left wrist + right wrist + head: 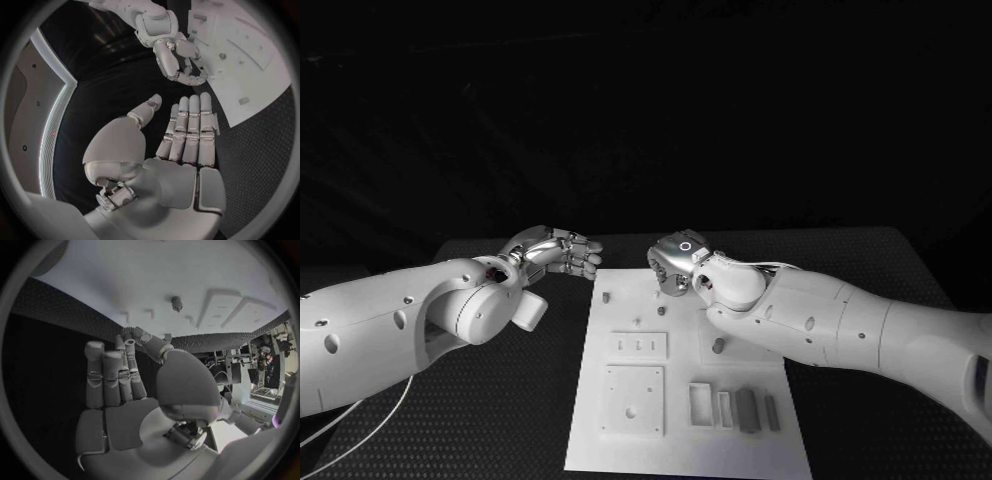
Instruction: Assemble the parts on the task board
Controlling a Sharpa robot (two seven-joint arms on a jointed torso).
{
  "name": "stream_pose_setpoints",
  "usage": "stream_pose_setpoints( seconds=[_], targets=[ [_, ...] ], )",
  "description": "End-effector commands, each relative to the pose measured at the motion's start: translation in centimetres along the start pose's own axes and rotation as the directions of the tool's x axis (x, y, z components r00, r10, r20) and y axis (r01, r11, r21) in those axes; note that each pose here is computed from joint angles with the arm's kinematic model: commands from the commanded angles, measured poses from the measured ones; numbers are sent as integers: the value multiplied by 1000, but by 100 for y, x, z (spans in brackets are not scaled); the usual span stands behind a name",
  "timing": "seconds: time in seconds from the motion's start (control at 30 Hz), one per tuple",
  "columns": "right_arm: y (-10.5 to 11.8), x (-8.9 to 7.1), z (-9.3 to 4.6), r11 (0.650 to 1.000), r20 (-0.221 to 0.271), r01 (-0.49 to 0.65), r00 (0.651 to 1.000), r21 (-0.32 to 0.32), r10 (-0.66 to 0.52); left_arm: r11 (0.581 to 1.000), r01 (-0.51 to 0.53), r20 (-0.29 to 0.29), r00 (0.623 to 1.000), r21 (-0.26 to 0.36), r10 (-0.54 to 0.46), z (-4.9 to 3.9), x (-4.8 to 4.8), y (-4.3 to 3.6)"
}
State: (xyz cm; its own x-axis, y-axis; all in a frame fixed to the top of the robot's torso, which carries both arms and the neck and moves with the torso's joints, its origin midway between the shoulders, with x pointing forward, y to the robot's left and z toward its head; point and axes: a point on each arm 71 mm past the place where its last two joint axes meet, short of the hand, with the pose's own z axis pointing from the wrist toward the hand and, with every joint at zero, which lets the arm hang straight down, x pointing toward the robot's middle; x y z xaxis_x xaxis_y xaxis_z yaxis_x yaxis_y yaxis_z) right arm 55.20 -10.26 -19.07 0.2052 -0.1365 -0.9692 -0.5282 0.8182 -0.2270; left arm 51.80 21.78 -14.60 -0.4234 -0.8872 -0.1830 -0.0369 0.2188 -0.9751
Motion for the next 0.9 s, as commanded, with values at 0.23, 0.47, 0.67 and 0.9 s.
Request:
stream_pose_setpoints(
  seconds=[0.23, 0.47, 0.67, 0.9],
  targets=[
    [24, 30, 13, 1000, -26, 4, 1000, -16, -4, 1000, -4, -15, 1000, 12, 4, 10, 28, -25],
    [29, 43, 19, 1000, -34, 0, 999, -18, -1, 1000, -4, -16, 1000, 12, 4, 10, 30, -26],
    [48, 53, 25, 1000, -41, -3, 999, -23, 2, 1000, -4, -16, 1000, 12, 4, 9, 31, -26],
    [40, 73, 29, 1000, -47, -2, 999, -20, 1, 1000, -4, -16, 1000, 13, 4, 7, 32, -31]
  ],
)
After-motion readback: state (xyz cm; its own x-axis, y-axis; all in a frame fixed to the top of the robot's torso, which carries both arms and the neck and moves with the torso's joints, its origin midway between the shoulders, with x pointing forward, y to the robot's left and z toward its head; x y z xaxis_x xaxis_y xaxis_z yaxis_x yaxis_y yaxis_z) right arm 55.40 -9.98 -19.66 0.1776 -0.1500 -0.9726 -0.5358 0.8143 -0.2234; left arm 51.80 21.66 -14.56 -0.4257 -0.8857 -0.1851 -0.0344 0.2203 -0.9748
